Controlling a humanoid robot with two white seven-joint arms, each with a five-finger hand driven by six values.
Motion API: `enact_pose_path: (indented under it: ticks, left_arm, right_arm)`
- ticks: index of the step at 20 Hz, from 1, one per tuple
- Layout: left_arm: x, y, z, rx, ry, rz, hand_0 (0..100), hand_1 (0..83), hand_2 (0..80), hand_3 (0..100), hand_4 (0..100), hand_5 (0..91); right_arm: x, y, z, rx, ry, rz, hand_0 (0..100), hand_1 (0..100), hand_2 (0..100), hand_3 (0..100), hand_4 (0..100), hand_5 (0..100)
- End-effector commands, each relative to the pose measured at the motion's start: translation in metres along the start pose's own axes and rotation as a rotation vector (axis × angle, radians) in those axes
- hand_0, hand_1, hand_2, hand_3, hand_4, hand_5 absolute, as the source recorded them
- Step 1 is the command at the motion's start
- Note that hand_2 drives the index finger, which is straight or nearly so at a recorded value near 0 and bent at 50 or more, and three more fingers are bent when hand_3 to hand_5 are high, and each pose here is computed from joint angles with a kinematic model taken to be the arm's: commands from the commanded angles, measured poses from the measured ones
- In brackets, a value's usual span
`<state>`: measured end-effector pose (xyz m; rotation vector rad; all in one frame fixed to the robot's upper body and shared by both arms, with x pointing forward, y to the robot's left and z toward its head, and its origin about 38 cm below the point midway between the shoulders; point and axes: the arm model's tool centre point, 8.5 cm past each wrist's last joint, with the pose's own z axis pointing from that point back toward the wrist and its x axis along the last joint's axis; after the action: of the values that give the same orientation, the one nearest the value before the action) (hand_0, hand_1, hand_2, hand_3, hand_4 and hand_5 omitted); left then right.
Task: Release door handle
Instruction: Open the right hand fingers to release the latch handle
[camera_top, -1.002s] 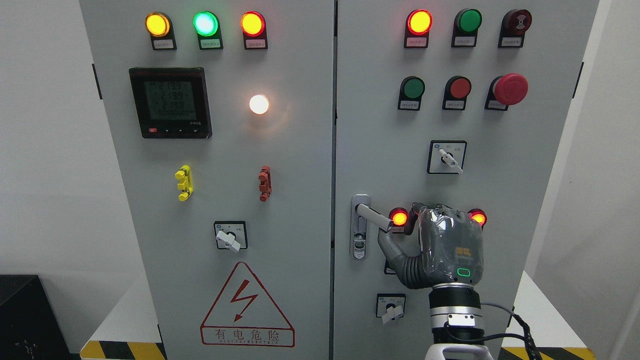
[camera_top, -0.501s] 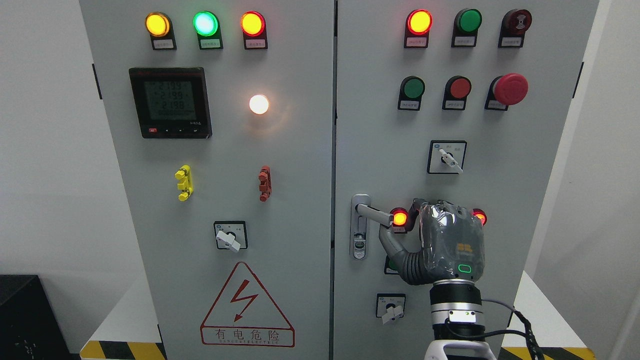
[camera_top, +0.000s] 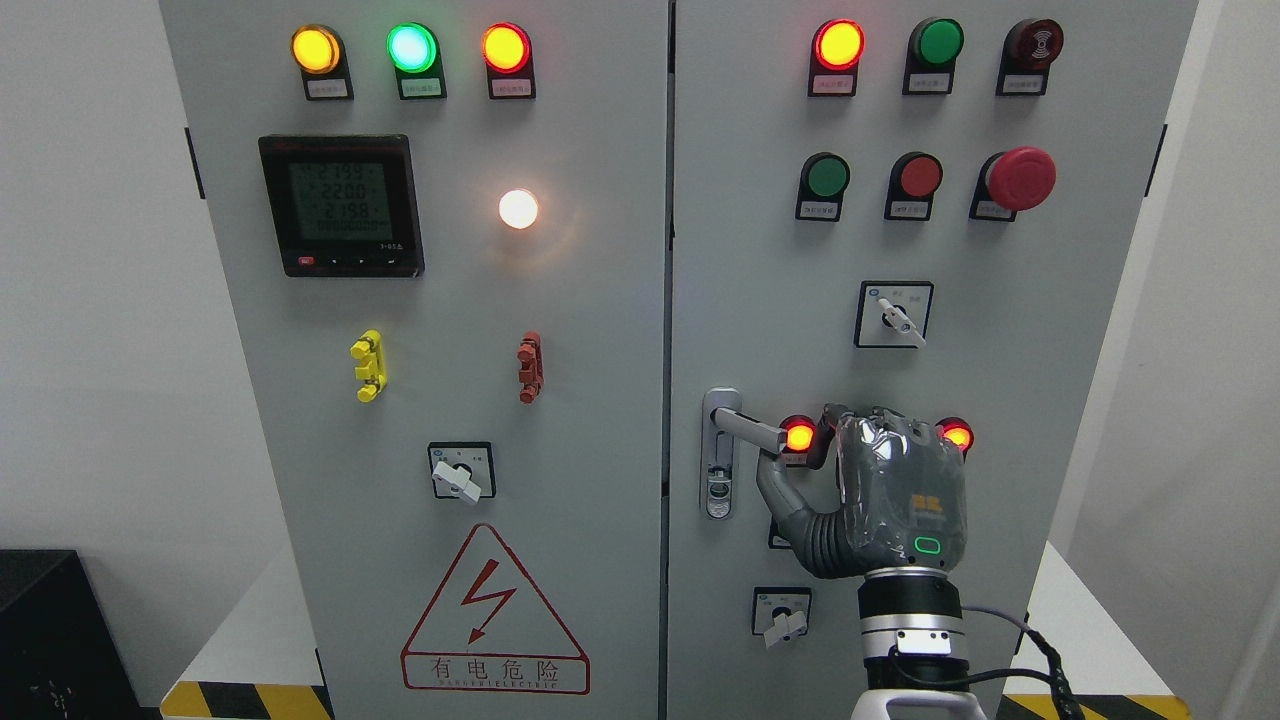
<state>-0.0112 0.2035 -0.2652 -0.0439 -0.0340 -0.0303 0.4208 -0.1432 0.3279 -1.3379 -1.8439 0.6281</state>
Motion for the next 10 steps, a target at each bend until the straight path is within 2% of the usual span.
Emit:
enact_pose_path:
  ticks: [1, 6, 8, 10]
  left_arm:
    - [0.000, -0.001, 0.000, -0.002, 0.004, 0.000, 0, 0.0, 4.3, 10, 0, 0.0]
    - [0.000, -0.001, 0.000, -0.002, 0.004, 0.000, 0, 0.0, 4.2, 10, 0, 0.0]
    - [0.000, -0.001, 0.000, -0.002, 0.004, 0.000, 0, 0.0, 4.2, 10, 0, 0.0]
    - [0.000, -0.001, 0.000, -0.002, 0.004, 0.000, 0, 0.0, 4.1, 10, 0, 0.0]
  right_arm:
    - [-0.003, -0.002, 0.014, 0.003, -0.007, -0.005, 41, 43, 71, 100, 78, 73]
    - [-0.012, -0.005, 0.035, 0.008, -0.016, -0.004, 41, 44, 68, 98, 78, 71]
    - [-0.019, -0.005, 0.046, 0.013, -0.011, 0.001, 40, 43, 65, 94, 77, 69]
    - [-0.029, -0.007, 0.057, -0.001, -0.005, 0.011, 39, 41, 66, 95, 76, 67]
